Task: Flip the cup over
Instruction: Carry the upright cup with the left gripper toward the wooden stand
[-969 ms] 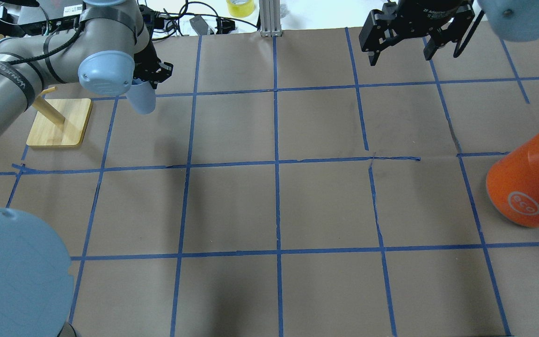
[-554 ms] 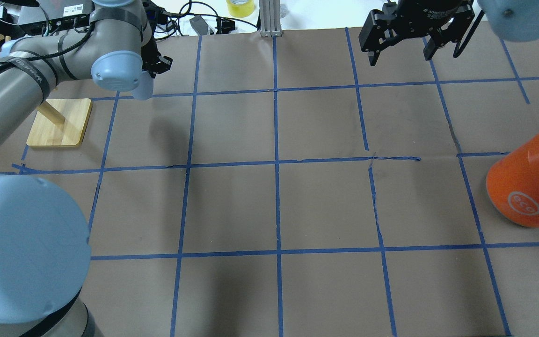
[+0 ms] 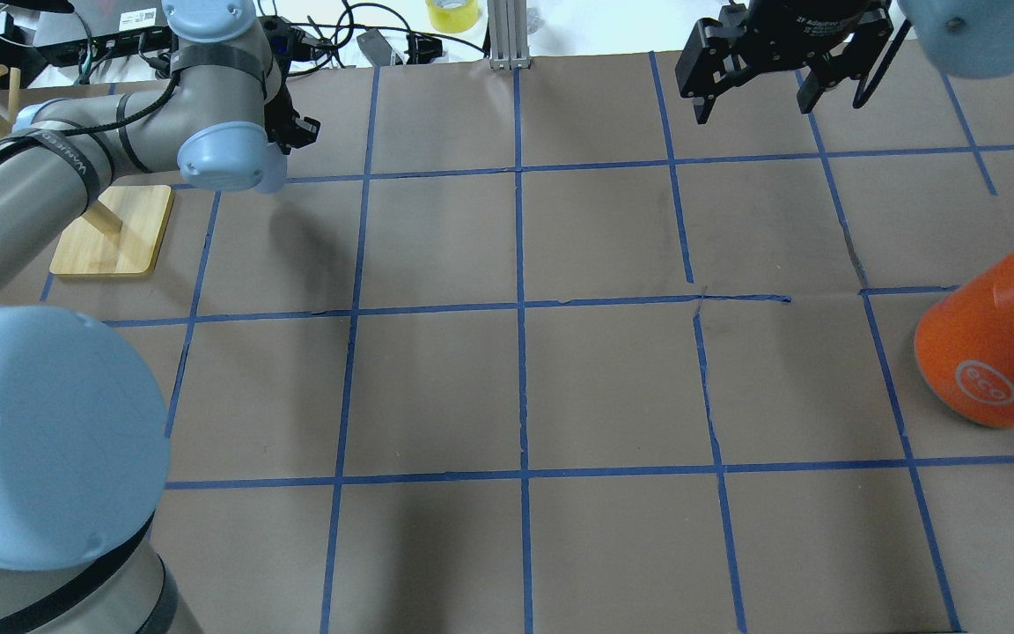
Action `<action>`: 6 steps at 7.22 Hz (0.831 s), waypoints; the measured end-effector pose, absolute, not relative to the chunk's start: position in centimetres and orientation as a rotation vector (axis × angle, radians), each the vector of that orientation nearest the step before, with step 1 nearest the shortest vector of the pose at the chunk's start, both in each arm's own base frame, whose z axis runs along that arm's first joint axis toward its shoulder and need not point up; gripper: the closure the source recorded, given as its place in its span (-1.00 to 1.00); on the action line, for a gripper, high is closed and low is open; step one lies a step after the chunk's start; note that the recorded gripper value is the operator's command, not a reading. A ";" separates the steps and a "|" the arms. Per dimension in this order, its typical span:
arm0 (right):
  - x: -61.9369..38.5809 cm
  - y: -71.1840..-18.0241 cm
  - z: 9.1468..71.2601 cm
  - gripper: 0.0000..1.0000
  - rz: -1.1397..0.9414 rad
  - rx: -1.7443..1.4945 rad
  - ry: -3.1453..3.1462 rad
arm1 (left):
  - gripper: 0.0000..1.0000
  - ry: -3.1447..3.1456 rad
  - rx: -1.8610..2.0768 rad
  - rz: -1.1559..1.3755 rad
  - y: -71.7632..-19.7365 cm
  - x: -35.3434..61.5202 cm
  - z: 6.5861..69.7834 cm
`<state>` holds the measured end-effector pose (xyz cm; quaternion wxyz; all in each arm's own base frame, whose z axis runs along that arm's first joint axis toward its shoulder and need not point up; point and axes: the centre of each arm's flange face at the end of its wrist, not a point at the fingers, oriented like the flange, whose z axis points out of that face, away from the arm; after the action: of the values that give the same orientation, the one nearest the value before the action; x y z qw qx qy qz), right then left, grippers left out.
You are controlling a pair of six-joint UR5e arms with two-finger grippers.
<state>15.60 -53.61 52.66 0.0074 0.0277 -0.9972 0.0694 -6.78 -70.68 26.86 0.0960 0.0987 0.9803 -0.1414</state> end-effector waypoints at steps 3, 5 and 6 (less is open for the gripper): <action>15.6 -53.6 52.6 -1.00 0.215 0.085 -3.115 | 1.00 2.968 0.114 -0.512 -68.6 -5.7 25.4; 15.6 -53.6 52.6 -1.00 0.210 0.085 -3.115 | 1.00 2.981 0.093 -0.522 -67.9 -7.3 25.6; 15.6 -53.6 52.6 -1.00 0.210 0.086 -3.115 | 0.81 2.986 0.096 -0.521 -67.7 -7.7 25.5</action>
<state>15.56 -53.57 52.61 0.0091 0.0276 -0.9973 0.0671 -7.72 -67.70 25.52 0.0545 0.0315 0.9832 -0.1715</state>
